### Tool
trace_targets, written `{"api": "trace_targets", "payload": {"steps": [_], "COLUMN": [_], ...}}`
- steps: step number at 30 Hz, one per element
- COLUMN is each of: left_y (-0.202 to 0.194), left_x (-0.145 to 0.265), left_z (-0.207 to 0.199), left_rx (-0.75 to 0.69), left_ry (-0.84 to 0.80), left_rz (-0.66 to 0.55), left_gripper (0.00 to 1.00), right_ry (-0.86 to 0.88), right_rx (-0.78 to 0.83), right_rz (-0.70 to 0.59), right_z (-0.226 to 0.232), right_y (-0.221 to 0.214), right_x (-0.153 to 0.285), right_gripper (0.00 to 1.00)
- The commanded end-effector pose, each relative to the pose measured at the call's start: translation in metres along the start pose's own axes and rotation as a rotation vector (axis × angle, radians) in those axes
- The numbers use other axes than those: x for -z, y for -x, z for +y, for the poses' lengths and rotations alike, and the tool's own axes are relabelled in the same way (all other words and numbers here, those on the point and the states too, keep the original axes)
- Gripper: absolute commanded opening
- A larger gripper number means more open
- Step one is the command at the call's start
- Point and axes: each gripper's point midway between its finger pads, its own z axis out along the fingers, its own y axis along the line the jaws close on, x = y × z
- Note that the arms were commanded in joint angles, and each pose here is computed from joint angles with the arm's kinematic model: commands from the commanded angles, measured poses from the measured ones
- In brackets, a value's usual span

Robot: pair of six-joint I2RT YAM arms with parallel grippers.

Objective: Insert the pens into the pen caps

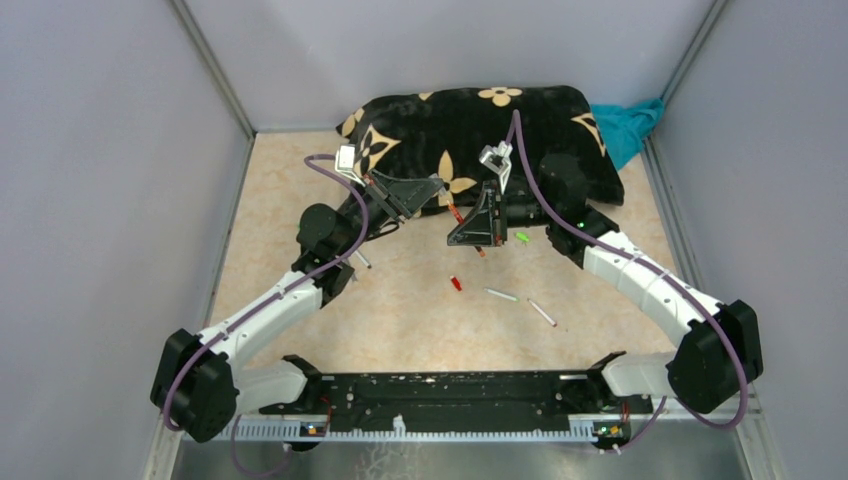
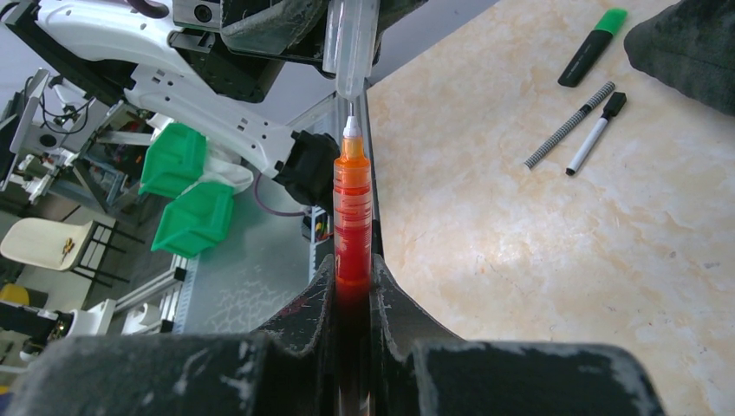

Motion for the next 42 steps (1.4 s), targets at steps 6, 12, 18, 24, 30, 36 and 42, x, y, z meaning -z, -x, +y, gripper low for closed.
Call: {"api": "trace_targets", "payload": {"steps": [6, 12, 18, 24, 30, 36, 42], "left_y": [-0.006, -0.009, -0.016, -0.023, -0.034, -0.029, -0.021], "left_x": [-0.001, -0.002, -0.004, -0.003, 0.002, 0.012, 0.009], "left_z": [-0.003, -0.003, -0.004, -0.007, -0.008, -0.003, -0.008], "left_rx": [-0.017, -0.011, -0.001, 0.000, -0.009, -0.007, -0.019], "left_ry": [-0.041, -0.044, -0.059, -0.073, -0.088, -0.061, -0.055], "left_rz": [0.029, 0.040, 0.070, 0.090, 0.109, 0.056, 0.026], "left_gripper": [0.00, 0.00, 0.00, 0.00, 0.00, 0.00, 0.00], "right_ry": [0.042, 0.043, 0.038, 0.031, 0.006, -0.011, 0.002], "right_rx": [0.088, 0.085, 0.072, 0.079, 0.061, 0.057, 0.059], "right_rz": [-0.041, -0.043, -0.050, -0.066, -0.092, -0.101, -0.091], "right_z": [0.020, 0.019, 0.016, 0.016, 0.013, 0.009, 0.012], "right_y": [0.023, 0.024, 0.026, 0.035, 0.047, 0.052, 0.047], "right_x": [-0.002, -0.003, -0.006, -0.008, -0.009, -0.008, -0.007], "right_gripper": [0.00, 0.00, 0.00, 0.00, 0.00, 0.00, 0.00]}}
